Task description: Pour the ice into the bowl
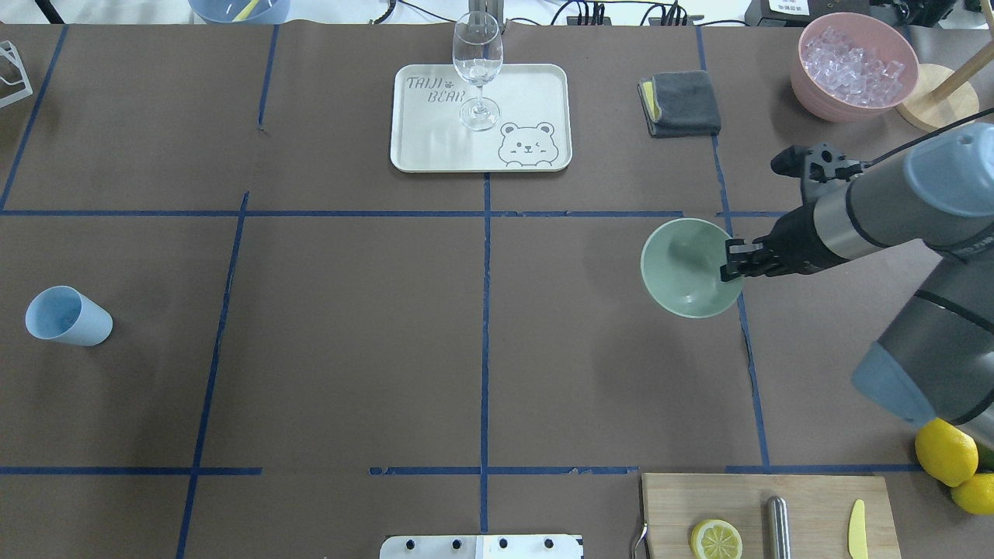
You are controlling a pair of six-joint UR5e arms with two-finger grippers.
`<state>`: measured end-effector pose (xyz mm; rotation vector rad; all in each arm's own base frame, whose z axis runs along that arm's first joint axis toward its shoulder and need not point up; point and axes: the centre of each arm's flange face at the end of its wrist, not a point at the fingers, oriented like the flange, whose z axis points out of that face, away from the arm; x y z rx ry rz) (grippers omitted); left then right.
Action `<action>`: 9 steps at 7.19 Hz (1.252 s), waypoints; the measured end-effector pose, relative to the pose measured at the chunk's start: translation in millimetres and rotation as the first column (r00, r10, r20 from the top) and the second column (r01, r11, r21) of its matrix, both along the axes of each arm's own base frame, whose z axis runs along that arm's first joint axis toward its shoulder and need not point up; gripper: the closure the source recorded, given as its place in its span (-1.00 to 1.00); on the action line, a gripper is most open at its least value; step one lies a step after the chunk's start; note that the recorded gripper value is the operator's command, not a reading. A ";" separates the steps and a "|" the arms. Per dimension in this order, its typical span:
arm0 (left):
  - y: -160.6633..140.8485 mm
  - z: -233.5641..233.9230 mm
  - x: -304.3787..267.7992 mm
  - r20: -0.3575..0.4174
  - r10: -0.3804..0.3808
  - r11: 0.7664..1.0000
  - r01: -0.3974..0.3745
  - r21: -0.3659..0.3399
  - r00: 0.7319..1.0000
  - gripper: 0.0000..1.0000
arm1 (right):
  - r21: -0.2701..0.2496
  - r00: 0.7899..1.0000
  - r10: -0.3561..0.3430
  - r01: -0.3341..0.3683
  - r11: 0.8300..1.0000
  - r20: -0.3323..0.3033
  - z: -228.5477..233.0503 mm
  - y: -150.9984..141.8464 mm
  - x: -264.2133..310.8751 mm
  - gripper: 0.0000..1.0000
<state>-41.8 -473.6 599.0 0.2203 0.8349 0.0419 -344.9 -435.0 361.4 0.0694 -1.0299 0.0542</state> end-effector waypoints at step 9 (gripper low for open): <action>12.7 -4.6 4.2 -0.010 0.011 0.977 -0.008 0.214 1.000 -1.00 | -0.240 0.985 0.162 -0.171 0.955 -0.059 -176.4 13.2 -260.7 1.00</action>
